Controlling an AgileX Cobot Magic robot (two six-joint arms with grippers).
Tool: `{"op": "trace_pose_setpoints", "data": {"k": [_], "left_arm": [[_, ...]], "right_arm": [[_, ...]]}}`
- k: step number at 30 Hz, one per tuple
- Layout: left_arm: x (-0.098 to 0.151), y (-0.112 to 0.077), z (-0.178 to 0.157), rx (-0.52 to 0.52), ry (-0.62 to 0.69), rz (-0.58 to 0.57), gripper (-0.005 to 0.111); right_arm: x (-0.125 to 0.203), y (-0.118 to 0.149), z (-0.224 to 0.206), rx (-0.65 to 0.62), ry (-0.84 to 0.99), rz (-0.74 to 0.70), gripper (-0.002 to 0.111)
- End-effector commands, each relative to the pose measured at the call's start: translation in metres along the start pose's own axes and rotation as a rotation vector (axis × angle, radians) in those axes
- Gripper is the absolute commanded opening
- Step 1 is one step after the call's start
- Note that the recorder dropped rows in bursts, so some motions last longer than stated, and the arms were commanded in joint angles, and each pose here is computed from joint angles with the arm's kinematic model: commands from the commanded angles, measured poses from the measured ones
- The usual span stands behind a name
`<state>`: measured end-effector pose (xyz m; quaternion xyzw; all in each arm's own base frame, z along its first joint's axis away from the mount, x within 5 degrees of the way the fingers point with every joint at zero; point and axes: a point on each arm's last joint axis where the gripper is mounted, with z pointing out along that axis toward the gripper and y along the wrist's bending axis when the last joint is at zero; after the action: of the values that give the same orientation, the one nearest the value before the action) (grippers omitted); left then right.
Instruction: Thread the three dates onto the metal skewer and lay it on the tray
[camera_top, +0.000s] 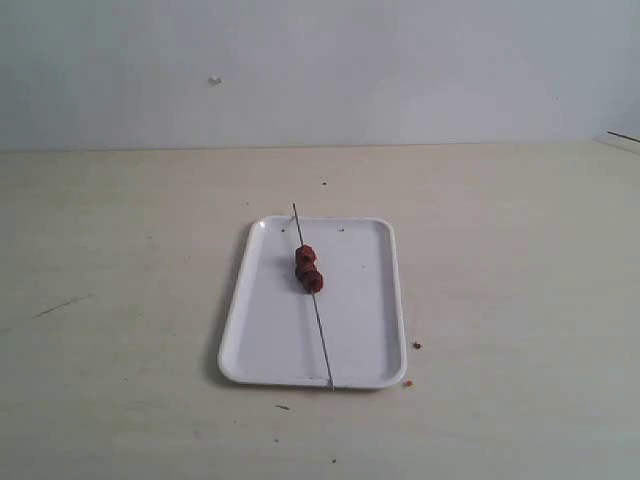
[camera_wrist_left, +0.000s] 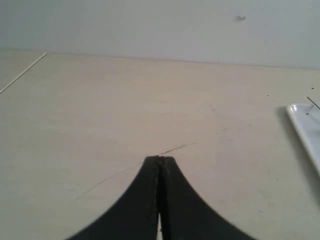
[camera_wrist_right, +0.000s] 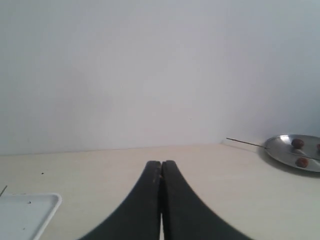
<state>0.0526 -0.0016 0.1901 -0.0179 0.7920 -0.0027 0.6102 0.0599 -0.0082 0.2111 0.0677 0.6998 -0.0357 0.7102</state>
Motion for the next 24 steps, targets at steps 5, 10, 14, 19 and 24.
{"op": "trace_pose_setpoints", "data": {"k": [5, 10, 14, 19, 24], "left_arm": [[0.000, 0.000, 0.000, -0.003, -0.010, -0.002, 0.000], [0.000, 0.000, 0.000, -0.003, -0.010, -0.002, 0.000], [0.000, 0.000, 0.000, -0.003, -0.010, -0.002, 0.000], [0.000, 0.000, 0.000, -0.003, -0.010, -0.002, 0.000], [0.000, 0.000, 0.000, -0.003, -0.010, -0.002, 0.000]], "right_arm": [[0.005, -0.001, -0.001, 0.006, 0.067, -0.143, 0.000], [0.011, -0.005, -0.002, 0.053, 0.128, -0.018, 0.000], [0.017, -0.005, -0.001, 0.050, 0.150, -0.064, 0.000], [0.018, -0.004, -0.003, 0.039, 0.157, -0.062, 0.000], [0.016, -0.004, -0.005, 0.040, 0.130, -0.060, 0.000]]}}
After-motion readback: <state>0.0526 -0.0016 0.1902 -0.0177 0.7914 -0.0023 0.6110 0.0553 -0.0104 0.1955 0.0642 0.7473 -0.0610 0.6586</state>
